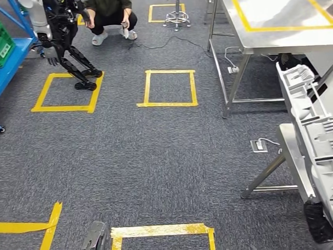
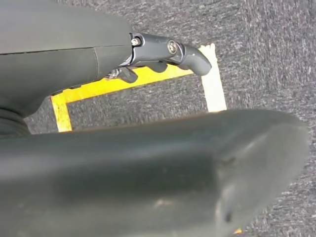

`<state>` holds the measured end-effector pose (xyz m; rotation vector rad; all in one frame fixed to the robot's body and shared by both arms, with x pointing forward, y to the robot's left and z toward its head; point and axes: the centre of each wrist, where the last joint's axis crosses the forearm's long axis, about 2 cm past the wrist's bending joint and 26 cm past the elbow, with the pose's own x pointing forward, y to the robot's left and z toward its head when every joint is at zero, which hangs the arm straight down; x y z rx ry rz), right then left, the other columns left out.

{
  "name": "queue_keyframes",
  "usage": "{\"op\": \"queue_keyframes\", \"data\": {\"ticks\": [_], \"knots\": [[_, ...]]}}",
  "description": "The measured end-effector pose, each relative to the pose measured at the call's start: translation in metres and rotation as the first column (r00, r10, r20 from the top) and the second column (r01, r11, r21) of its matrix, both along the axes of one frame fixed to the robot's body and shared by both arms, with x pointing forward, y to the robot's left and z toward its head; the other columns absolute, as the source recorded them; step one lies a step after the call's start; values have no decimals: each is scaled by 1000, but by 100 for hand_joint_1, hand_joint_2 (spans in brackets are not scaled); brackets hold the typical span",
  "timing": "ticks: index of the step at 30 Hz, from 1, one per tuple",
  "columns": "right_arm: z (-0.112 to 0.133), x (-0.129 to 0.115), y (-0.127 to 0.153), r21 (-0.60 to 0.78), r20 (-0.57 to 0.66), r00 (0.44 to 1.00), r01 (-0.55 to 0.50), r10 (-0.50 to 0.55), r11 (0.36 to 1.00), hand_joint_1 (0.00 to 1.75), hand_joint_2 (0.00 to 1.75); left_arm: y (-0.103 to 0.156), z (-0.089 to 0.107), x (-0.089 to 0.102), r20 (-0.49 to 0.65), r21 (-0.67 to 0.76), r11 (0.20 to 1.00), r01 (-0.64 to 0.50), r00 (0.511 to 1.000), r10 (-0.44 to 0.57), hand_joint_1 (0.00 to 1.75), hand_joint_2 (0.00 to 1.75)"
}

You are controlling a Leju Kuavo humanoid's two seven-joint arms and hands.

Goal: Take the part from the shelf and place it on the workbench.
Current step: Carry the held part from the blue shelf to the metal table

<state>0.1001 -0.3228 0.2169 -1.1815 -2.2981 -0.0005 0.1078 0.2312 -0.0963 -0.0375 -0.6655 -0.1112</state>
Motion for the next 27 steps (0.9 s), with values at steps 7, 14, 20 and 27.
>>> {"op": "queue_keyframes", "data": {"ticks": [7, 14, 20, 27], "knots": [[0, 2, 0, -12, 5, 1000, -7, 7, 1000, 175, 175, -1, 0, 0, 1, -7, 1000, -2, 1000, 2, 0, 0], [-1, 3, 0, -11, -1, 1000, -10, 10, 1000, 175, 175, 1, 0, 2, 7, -2, 1000, -6, 1000, 6, 0, 0], [-1, 3, 0, -13, -1, 1000, -10, 10, 1000, 175, 175, 0, 1, 3, 8, -4, 1000, -3, 1000, 3, 0, 0], [-1, 3, 1, -12, 0, 1000, -11, 11, 1000, 175, 175, 2, 0, 0, 5, -1, 1000, -2, 1000, 2, 0, 0]]}}
